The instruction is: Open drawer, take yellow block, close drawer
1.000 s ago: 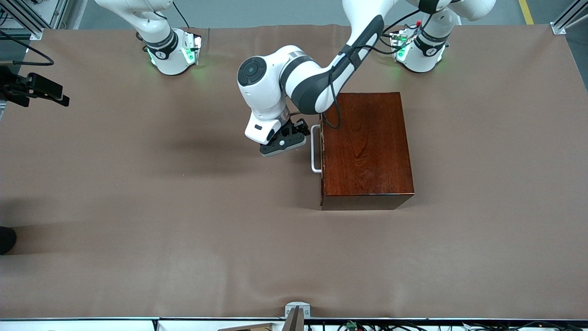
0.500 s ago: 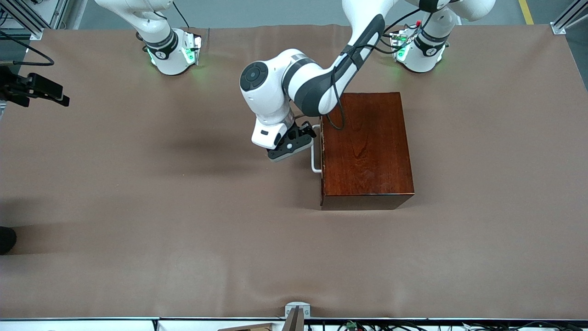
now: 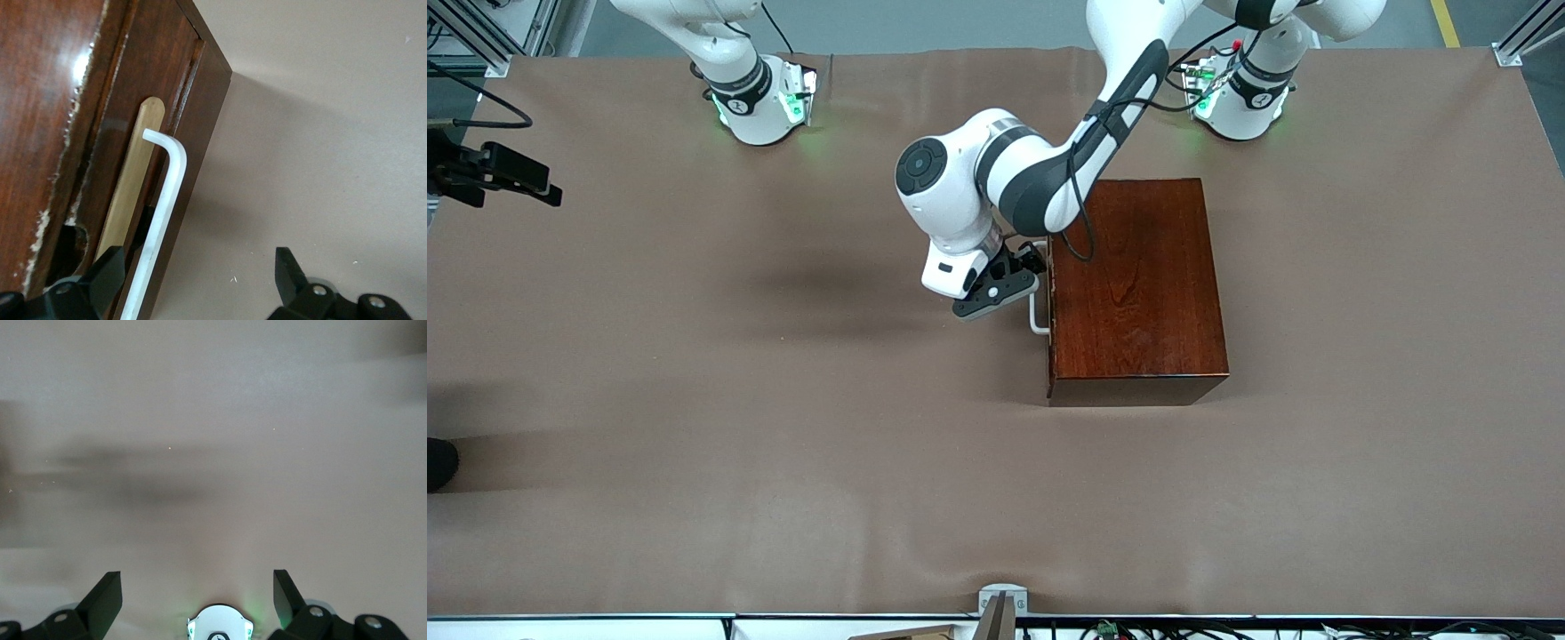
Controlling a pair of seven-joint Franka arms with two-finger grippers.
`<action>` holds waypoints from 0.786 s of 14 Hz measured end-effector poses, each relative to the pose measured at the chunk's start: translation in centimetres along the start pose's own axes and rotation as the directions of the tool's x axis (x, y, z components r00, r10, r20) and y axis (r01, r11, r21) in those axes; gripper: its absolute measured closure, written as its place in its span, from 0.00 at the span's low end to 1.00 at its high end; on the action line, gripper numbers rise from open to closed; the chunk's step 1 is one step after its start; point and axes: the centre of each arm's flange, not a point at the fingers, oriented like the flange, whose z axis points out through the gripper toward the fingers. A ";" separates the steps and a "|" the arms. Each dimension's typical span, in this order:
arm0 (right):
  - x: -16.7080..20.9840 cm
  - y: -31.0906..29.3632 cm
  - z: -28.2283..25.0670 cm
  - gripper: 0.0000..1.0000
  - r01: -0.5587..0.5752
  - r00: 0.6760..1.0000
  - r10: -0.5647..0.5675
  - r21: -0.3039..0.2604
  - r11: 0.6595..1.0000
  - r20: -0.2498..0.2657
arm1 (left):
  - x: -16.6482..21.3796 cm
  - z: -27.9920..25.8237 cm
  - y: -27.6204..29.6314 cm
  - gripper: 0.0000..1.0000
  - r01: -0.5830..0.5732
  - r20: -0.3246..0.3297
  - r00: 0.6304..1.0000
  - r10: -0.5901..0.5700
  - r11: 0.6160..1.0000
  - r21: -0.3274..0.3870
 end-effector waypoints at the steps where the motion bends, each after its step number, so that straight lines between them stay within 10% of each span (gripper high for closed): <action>1: 0.0 0.0 0.0 0.00 0.000 1.000 0.000 0.000 1.000 0.000 | -0.1 0.4 0.1 0.00 -0.010 0.001 1.000 0.010 1.000 0.005; 11: 0.1 0.0 0.1 0.00 0.000 1.000 0.000 0.000 1.000 0.002 | -0.4 2.3 0.5 0.00 -0.078 0.001 0.997 0.078 0.996 0.036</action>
